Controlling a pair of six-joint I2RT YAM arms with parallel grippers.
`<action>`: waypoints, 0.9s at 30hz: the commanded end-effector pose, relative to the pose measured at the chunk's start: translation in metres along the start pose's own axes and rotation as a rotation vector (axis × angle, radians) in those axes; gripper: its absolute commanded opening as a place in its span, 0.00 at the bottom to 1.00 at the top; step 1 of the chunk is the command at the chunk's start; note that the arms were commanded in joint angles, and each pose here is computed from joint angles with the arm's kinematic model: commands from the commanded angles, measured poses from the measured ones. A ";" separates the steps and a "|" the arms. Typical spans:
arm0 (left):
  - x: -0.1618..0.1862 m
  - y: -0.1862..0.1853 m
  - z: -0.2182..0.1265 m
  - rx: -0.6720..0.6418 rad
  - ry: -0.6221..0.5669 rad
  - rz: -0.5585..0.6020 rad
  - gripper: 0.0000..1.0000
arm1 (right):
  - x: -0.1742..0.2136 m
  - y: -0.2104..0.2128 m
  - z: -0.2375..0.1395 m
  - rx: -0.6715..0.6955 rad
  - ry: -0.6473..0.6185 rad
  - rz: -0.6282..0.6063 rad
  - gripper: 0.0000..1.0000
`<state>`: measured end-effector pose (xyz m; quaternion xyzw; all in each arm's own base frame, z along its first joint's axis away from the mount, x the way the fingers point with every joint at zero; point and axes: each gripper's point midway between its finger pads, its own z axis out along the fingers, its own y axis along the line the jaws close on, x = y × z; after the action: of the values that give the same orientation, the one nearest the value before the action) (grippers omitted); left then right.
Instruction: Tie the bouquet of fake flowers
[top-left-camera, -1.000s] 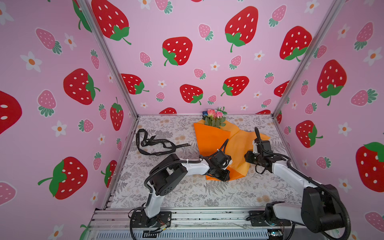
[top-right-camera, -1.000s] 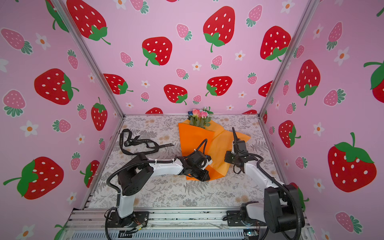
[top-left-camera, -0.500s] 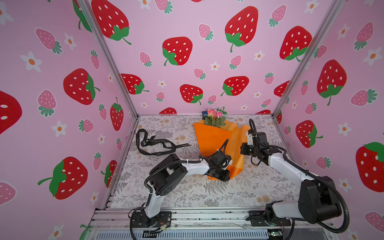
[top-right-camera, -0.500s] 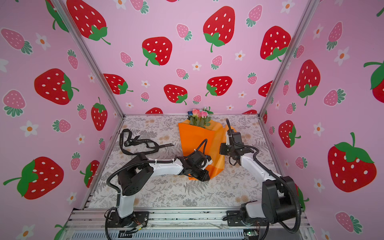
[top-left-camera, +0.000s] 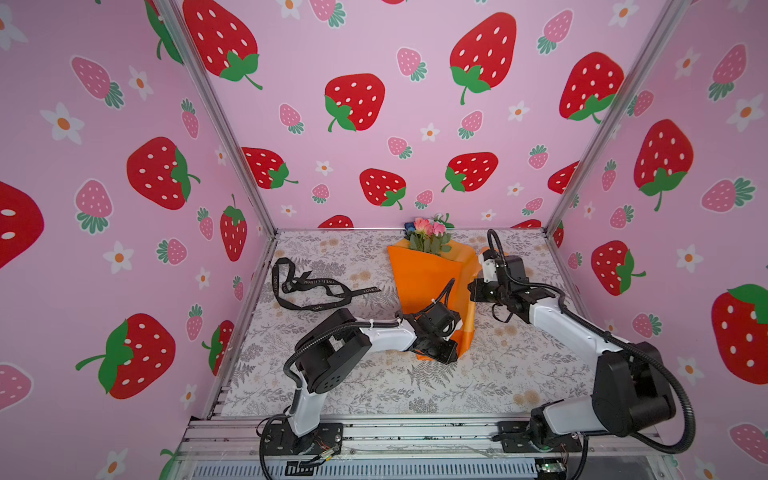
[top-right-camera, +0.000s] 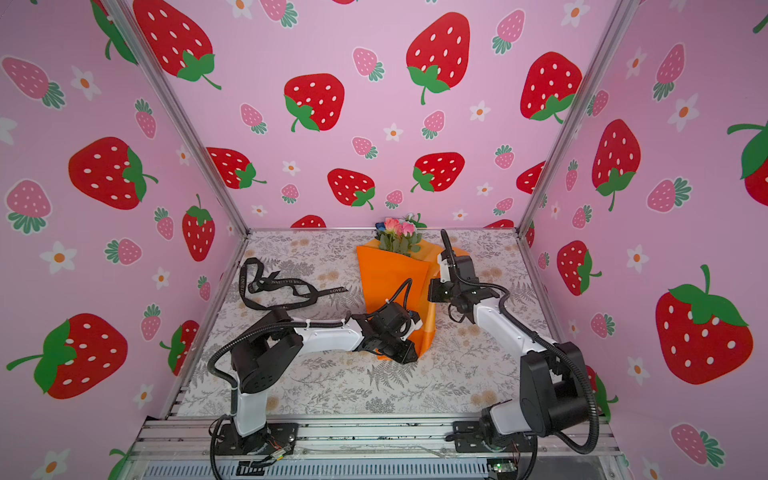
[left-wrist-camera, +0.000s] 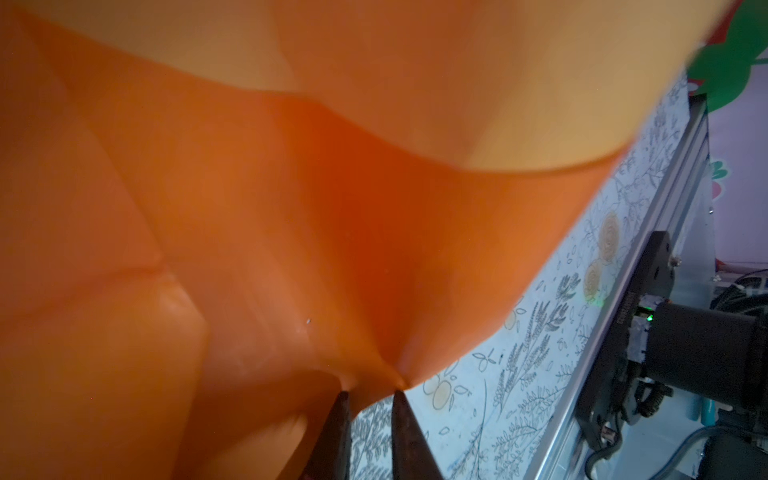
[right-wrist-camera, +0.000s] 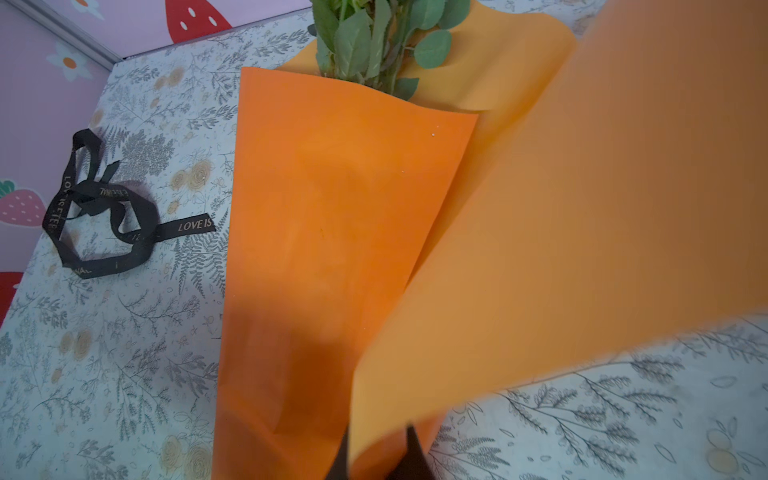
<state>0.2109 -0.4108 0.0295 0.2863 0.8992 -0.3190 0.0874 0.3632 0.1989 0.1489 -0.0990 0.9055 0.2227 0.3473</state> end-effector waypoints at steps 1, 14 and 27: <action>-0.007 -0.005 -0.024 -0.006 -0.054 -0.015 0.26 | -0.016 0.020 0.005 -0.040 -0.025 -0.053 0.05; -0.012 0.044 -0.104 -0.085 -0.315 -0.299 0.33 | -0.026 0.064 0.058 -0.082 0.039 -0.126 0.08; -0.021 0.123 -0.148 -0.268 -0.499 -0.565 0.40 | 0.024 0.113 0.114 -0.156 0.185 -0.228 0.18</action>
<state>0.2873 -0.2713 0.0878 -0.0175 0.9310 -0.2840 0.2286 0.3846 0.3394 0.1002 -0.2219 0.9003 0.2400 0.2874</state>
